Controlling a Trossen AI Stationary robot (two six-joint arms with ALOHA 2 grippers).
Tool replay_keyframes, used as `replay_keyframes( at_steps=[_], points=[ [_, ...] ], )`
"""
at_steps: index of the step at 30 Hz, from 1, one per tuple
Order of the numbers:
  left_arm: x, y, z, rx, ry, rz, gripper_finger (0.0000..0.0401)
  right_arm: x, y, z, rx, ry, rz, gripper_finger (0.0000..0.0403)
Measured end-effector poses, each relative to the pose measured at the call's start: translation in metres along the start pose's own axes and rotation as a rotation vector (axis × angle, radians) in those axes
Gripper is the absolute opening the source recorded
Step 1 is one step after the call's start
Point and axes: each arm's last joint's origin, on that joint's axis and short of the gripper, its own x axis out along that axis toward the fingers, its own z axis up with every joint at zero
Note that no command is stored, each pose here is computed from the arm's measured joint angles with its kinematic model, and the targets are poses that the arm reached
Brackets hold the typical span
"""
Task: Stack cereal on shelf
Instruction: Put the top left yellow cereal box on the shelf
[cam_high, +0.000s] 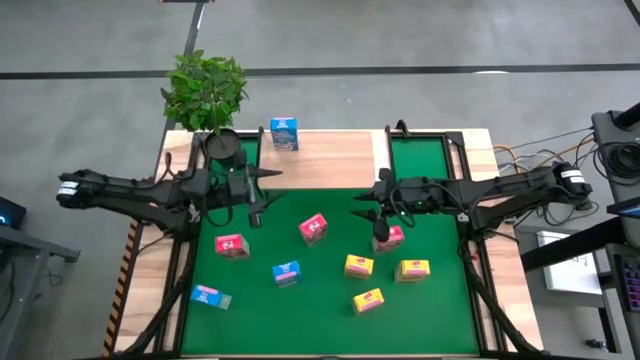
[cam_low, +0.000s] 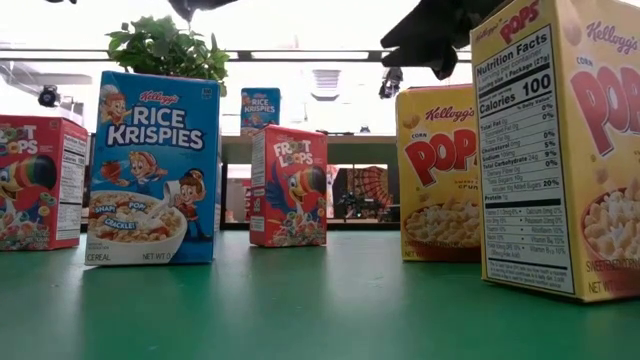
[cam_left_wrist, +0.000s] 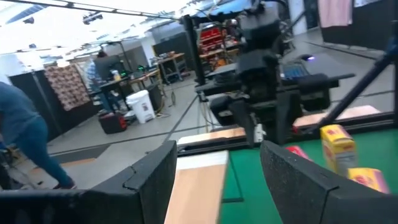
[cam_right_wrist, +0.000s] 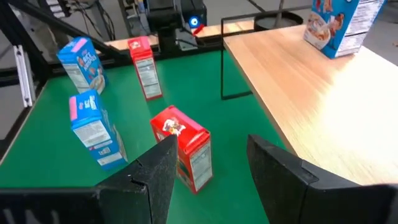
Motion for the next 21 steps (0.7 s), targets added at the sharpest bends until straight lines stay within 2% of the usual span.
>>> replay_keyframes(
  at_steps=[11,21],
  points=[
    [-0.01,-0.022,0.002,-0.069,-0.002,-0.12,0.0215,0.017,0.005,0.017,-0.01,0.176,-0.029,0.0183],
    [-0.011,-0.022,0.008,-0.049,-0.023,-0.118,0.0215,0.023,0.015,0.039,-0.03,0.404,-0.034,0.0183]
  ],
)
